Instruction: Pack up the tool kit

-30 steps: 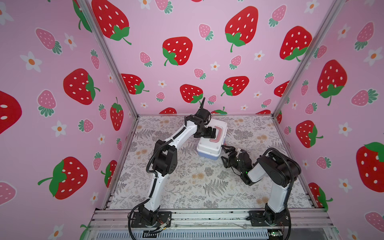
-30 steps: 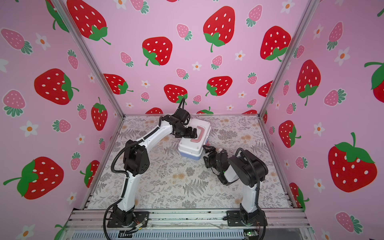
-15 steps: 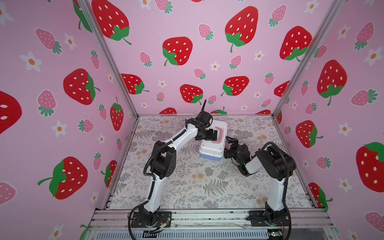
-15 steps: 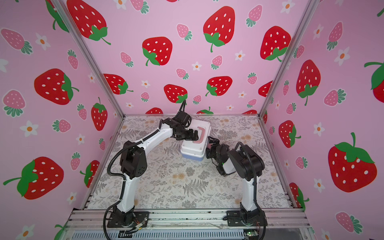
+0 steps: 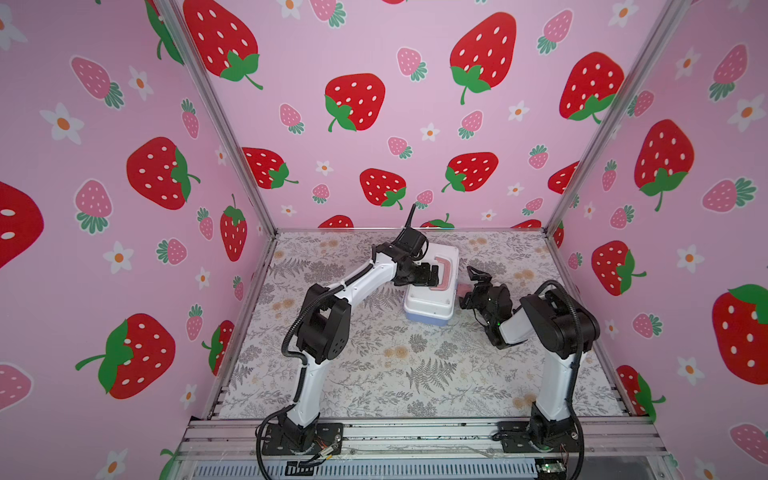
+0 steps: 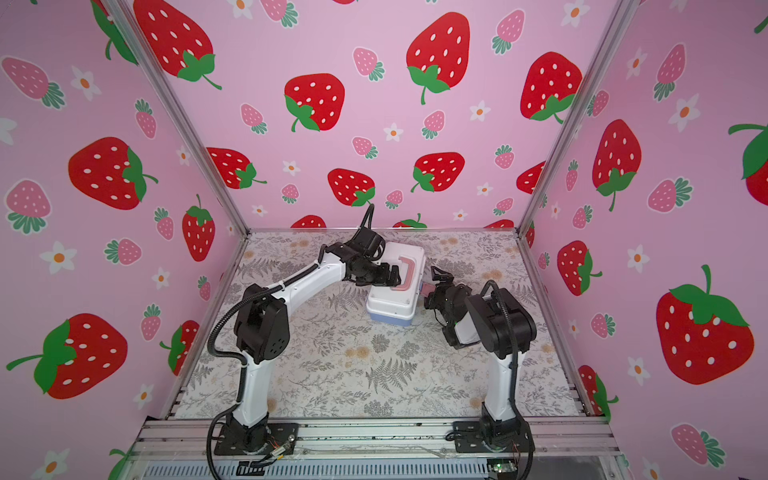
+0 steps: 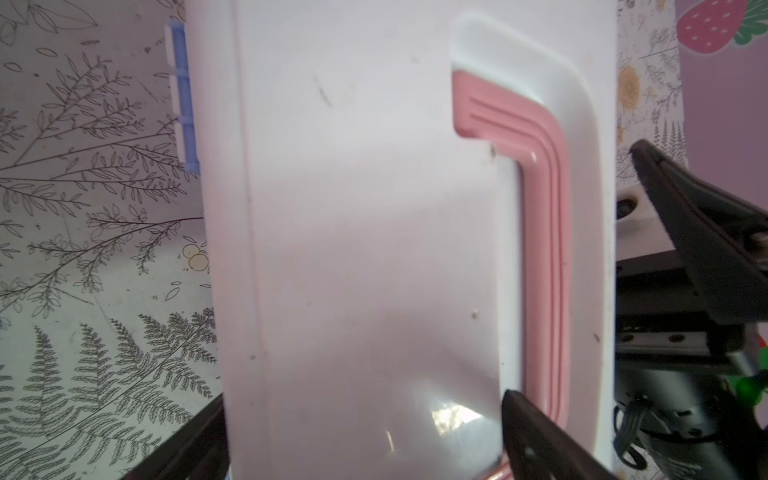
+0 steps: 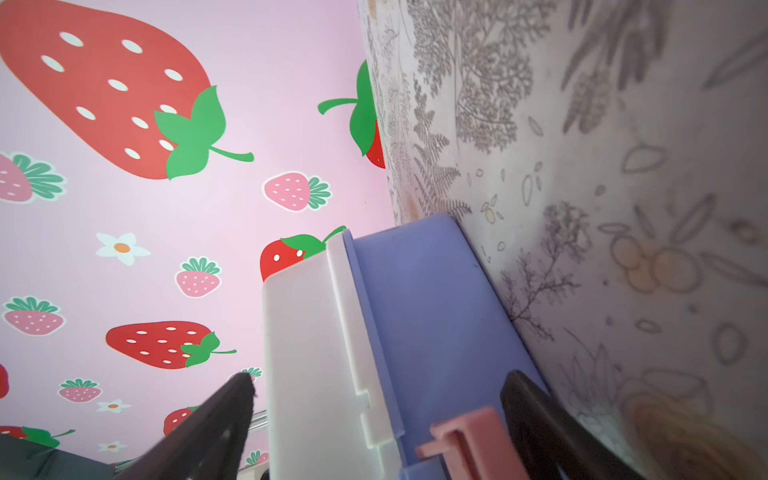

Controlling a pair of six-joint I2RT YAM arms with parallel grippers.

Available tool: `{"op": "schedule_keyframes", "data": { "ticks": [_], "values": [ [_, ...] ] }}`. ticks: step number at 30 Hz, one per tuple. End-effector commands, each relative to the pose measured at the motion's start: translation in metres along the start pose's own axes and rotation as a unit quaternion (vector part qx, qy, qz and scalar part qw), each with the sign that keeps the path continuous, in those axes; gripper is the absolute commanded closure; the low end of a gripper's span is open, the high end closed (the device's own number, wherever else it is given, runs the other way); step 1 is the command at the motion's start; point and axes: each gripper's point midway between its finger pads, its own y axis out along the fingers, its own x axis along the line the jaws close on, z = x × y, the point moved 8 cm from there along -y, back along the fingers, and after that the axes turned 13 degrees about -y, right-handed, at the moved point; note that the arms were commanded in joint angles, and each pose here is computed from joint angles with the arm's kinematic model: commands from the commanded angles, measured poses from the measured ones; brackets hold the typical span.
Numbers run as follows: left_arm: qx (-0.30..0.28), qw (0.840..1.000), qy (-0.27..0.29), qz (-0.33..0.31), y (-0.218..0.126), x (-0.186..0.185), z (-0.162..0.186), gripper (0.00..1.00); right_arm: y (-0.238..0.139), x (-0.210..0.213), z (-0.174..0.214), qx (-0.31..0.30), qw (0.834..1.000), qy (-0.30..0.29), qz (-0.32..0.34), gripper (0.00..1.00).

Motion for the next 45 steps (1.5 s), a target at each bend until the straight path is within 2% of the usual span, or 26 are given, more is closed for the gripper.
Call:
{"op": "schedule_keyframes", "data": {
  "ticks": [1, 8, 13, 21, 25, 27, 37, 45],
  "values": [
    [0.058, 0.998, -0.002, 0.014, 0.015, -0.003, 0.022, 0.01, -0.005, 0.024, -0.003, 0.022, 0.998, -0.009, -0.057, 0.10],
    [0.061, 0.998, -0.005, 0.011, 0.019, -0.001, 0.023, 0.01, -0.005, 0.033, 0.001, 0.063, 0.993, -0.068, -0.068, 0.17],
    [0.062, 0.998, -0.005, 0.010, 0.020, 0.000, 0.022, 0.01, -0.009, 0.038, 0.004, 0.078, 0.988, -0.114, -0.068, 0.29],
    [0.067, 0.998, -0.009, 0.012, 0.024, 0.000, 0.023, 0.01, -0.012, 0.038, 0.007, 0.092, 0.984, -0.146, -0.051, 0.31],
    [0.068, 0.998, -0.010, 0.012, 0.024, 0.001, 0.023, 0.01, -0.011, 0.032, 0.009, 0.103, 0.982, -0.150, -0.046, 0.39],
    [0.069, 0.998, -0.009, 0.011, 0.024, 0.001, 0.023, 0.01, -0.012, 0.029, 0.010, 0.109, 0.981, -0.152, -0.043, 0.47],
    [0.074, 0.997, -0.013, 0.014, 0.028, 0.001, 0.023, 0.00, -0.009, 0.017, 0.021, 0.154, 0.969, -0.193, -0.022, 0.49],
    [0.074, 0.997, -0.014, 0.015, 0.027, 0.001, 0.023, 0.00, -0.008, 0.005, 0.025, 0.177, 0.964, -0.199, -0.013, 0.51]
  ]
}}
